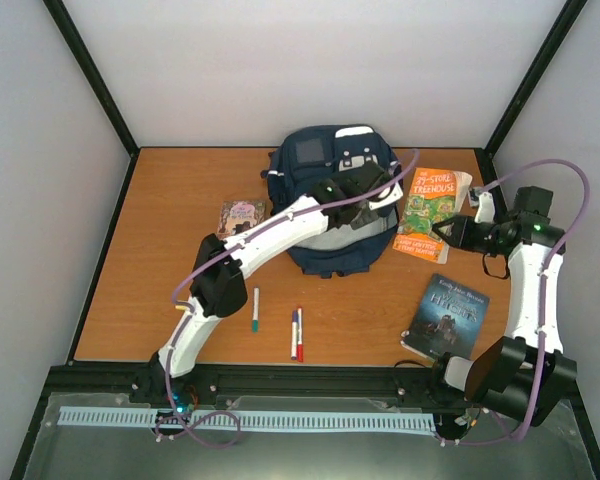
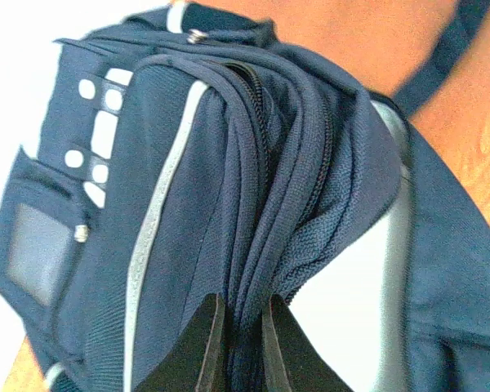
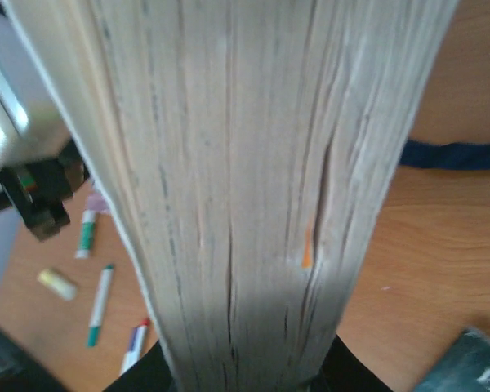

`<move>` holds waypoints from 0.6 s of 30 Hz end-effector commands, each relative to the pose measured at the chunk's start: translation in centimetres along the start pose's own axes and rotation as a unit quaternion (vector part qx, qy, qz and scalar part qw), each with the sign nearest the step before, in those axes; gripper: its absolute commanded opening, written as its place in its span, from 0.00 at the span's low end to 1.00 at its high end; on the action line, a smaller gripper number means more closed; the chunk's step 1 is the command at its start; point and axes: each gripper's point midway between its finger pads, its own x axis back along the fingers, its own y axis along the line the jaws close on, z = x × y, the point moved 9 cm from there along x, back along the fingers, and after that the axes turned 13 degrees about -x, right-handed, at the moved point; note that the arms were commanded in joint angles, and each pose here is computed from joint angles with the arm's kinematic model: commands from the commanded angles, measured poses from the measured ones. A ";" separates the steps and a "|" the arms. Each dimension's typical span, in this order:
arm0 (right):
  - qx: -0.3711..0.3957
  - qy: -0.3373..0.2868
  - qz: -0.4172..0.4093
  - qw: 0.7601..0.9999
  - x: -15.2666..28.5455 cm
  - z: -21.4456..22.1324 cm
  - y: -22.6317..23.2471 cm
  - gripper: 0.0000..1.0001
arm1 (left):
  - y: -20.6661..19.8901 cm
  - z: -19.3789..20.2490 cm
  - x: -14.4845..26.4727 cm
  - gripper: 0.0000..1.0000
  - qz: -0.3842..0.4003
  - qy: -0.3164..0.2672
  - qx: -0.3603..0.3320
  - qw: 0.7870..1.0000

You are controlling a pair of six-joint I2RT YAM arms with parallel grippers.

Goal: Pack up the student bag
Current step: Place the book in the student bag.

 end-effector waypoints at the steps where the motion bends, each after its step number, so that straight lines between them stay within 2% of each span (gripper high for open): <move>1: -0.061 0.052 -0.096 0.992 1.3 1.4 2.5 0.03 | 5.4 -2.1 7.3 0.01 -0.079 -0.062 0.065 0.993; 6: -0.119 0.098 -0.130 0.979 1.1 2.8 2.7 0.03 | 6.6 -2.6 9.6 0.01 -0.092 -0.085 0.081 0.989; 12: -0.201 0.163 -0.137 0.956 0.1 4.6 1.8 0.03 | 7.0 -2.6 9.8 0.01 -0.108 -0.080 0.086 0.987; 18: -0.187 0.233 -0.126 0.946 -2.4 6.1 2.5 0.03 | 6.7 -2.5 8.8 0.01 -0.113 -0.063 0.094 0.987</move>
